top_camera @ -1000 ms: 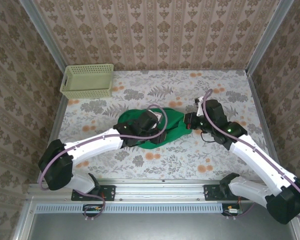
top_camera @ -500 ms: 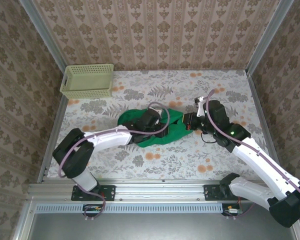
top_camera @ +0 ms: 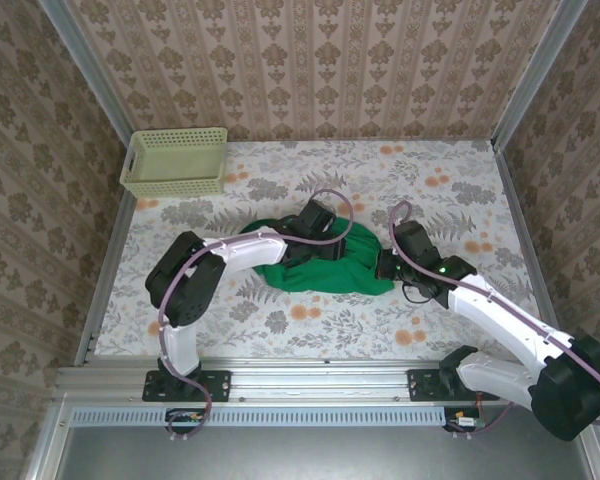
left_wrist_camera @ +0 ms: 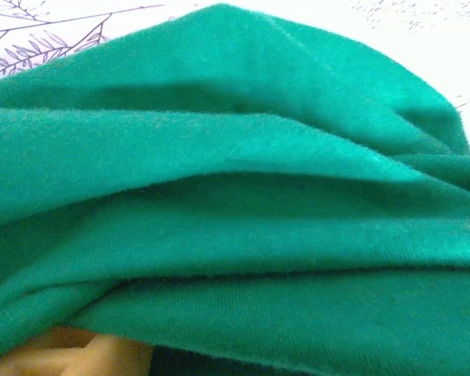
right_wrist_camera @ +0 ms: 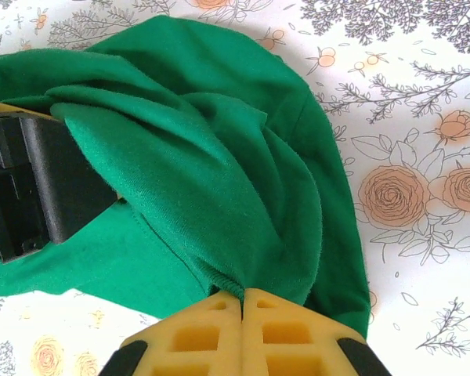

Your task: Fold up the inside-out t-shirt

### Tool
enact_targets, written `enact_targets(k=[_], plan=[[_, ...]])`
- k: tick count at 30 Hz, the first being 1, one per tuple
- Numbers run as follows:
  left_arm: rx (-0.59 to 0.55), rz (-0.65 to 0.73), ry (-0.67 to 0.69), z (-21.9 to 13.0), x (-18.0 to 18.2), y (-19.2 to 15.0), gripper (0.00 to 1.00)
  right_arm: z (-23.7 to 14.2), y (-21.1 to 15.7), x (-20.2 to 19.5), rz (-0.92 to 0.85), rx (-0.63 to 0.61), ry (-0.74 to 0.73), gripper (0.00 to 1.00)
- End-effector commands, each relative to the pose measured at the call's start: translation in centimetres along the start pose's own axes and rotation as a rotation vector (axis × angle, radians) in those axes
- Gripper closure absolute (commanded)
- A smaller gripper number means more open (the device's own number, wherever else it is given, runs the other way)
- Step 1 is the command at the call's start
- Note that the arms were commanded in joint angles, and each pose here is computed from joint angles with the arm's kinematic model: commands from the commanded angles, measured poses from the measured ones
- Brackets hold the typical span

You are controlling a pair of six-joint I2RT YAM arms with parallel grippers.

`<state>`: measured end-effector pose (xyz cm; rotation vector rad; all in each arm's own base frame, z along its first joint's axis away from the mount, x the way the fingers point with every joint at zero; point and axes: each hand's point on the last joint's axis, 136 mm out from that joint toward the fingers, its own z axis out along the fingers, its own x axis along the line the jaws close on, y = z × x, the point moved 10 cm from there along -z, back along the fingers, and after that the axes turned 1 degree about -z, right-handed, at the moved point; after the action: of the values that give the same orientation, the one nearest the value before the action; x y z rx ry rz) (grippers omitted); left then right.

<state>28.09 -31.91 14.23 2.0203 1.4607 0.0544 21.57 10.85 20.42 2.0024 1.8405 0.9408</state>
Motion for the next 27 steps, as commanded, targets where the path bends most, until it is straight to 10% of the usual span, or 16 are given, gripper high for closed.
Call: enact_targets(k=[1, 8, 17, 27], plan=[[0.072, 0.044, 0.093, 0.8, 0.4, -0.6, 0.39, -0.4, 1.4, 0.3, 0.009, -0.055, -0.019, 1.0], [0.137, 0.124, 0.224, 2.3, -0.2, -0.7, 0.39, -0.4, 1.3, 0.2, 0.009, -0.053, -0.026, 1.0], [0.082, 0.126, 0.16, -1.6, -1.1, 0.0, 0.98, -0.7, 0.9, -1.1, 0.012, -0.066, -0.125, 1.0], [-0.042, 0.144, -0.001, -8.7, -2.1, -1.8, 1.0, 1.6, 0.6, -1.0, 0.083, 0.017, -0.143, 1.0]])
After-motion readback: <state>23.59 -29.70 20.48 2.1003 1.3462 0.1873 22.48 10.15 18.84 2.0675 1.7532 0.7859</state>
